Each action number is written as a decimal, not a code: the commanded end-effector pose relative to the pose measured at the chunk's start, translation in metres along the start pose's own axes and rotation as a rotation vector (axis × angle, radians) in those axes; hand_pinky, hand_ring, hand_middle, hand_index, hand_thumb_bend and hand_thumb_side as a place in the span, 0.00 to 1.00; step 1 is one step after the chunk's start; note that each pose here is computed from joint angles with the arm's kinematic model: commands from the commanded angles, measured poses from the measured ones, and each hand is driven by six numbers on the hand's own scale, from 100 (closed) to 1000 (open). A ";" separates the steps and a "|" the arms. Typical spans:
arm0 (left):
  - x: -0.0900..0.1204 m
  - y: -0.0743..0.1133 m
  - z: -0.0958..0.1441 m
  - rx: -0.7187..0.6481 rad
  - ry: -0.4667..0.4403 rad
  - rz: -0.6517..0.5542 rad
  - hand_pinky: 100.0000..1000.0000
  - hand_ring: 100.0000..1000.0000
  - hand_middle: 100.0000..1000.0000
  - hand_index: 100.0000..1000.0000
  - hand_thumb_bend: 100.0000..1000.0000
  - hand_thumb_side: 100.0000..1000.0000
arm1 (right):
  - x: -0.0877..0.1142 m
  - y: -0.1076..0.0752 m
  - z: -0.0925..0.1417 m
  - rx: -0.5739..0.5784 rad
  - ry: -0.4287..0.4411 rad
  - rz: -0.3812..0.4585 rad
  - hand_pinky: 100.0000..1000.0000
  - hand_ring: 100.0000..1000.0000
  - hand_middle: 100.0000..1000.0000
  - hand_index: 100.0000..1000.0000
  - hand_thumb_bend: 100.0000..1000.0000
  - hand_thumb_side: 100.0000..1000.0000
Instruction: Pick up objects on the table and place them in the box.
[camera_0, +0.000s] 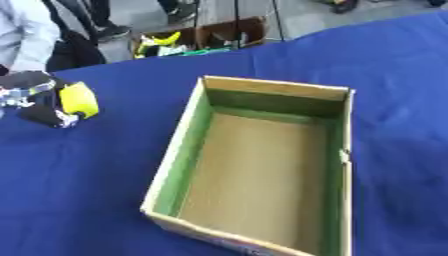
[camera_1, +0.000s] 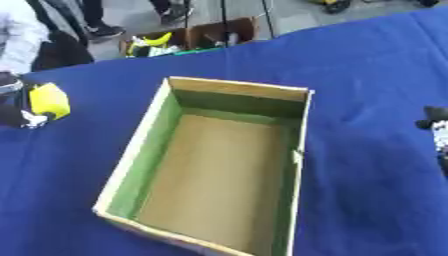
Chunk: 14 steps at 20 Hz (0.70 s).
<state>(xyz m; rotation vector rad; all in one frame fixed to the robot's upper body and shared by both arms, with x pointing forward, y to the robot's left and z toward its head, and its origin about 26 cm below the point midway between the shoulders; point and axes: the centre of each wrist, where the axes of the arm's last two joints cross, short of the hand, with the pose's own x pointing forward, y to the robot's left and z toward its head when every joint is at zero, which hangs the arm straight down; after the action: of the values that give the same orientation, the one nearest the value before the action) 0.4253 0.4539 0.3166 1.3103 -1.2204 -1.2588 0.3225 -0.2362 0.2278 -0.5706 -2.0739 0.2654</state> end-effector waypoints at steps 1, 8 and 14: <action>-0.013 0.021 0.010 0.100 0.033 -0.024 0.11 0.42 0.41 0.51 0.00 0.57 | 0.008 -0.006 -0.001 -0.017 -0.028 0.003 0.92 1.00 0.69 0.84 0.00 0.97; -0.009 0.034 0.015 0.180 -0.006 -0.025 0.08 0.41 0.40 0.50 0.00 0.56 | 0.004 -0.002 0.003 -0.015 -0.011 -0.009 0.92 1.00 0.68 0.84 0.00 0.97; 0.014 0.052 0.021 0.217 -0.123 -0.047 0.06 0.39 0.40 0.50 0.00 0.51 | 0.003 0.004 0.007 -0.008 -0.005 -0.030 0.92 1.00 0.68 0.84 0.00 0.97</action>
<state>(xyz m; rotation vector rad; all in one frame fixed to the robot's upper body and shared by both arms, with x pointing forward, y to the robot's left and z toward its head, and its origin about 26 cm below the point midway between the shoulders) 0.4153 0.4309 0.3411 1.3754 -1.4408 -1.2779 0.3210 -0.2324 0.2167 -0.5385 -2.0490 0.2425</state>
